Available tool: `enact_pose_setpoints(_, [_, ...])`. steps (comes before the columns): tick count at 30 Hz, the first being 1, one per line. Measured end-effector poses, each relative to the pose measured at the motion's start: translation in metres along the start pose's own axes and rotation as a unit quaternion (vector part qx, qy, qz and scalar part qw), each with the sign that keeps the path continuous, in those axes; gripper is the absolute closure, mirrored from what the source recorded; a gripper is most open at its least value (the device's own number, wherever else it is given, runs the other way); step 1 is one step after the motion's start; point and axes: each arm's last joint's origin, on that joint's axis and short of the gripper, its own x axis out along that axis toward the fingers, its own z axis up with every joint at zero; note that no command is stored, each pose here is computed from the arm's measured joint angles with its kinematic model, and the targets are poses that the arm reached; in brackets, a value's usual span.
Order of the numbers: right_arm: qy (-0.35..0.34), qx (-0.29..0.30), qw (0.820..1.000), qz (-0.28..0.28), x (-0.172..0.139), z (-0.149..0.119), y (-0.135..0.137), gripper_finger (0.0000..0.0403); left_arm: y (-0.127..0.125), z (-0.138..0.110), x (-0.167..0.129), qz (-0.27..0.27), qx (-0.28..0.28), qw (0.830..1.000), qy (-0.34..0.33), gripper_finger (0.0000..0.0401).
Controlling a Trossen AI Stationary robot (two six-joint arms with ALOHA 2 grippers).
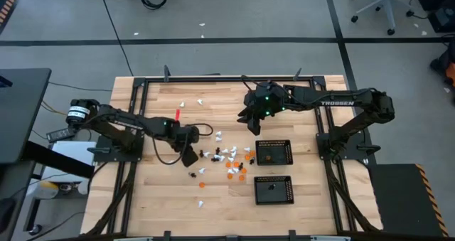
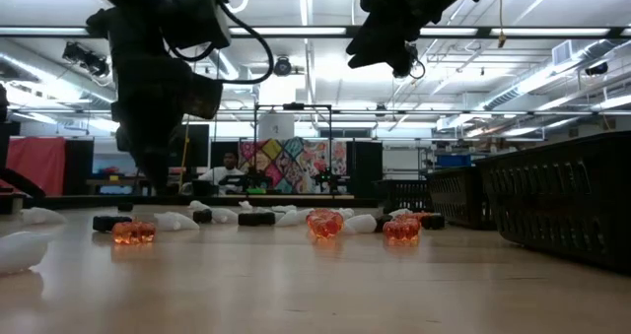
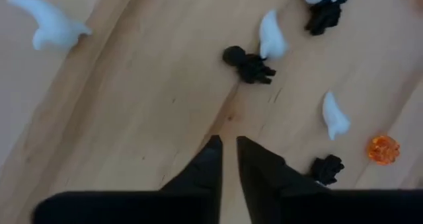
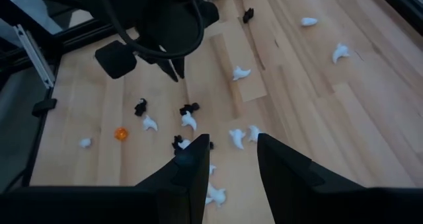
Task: Sort Halloween decoration
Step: Put the white ghost toy into the top black bin
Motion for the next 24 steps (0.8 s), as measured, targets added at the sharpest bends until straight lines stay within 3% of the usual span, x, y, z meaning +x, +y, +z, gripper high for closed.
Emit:
enact_pose_setpoints(6, [0.003, -0.004, 1.000, -0.001, 0.000, -0.001, 0.000, 0.0270, -0.009, 0.003, 0.000, -0.026, 0.061, 0.997, -0.031, 0.0274])
enact_pose_setpoints(10, [0.014, 0.001, 1.000, -0.006, -0.002, -0.002, -0.002, 0.0270, -0.012, 0.014, -0.001, -0.021, 0.046, 0.994, -0.099, 0.0251])
enact_pose_setpoints(15, [0.007, 0.023, 0.999, -0.038, -0.021, -0.002, -0.003, 0.0270, -0.003, 0.035, 0.006, -0.016, 0.032, 0.987, -0.156, 0.0241])
enact_pose_setpoints(20, [-0.004, 0.021, 0.998, -0.063, -0.048, -0.004, 0.001, 0.0270, 0.002, 0.055, 0.013, -0.016, 0.072, 0.974, -0.214, 0.0241])
enact_pose_setpoints(24, [-0.004, 0.023, 0.997, -0.074, -0.061, -0.006, 0.002, 0.0270, 0.006, 0.063, 0.021, 0.005, 0.120, 0.970, -0.210, 0.0241])
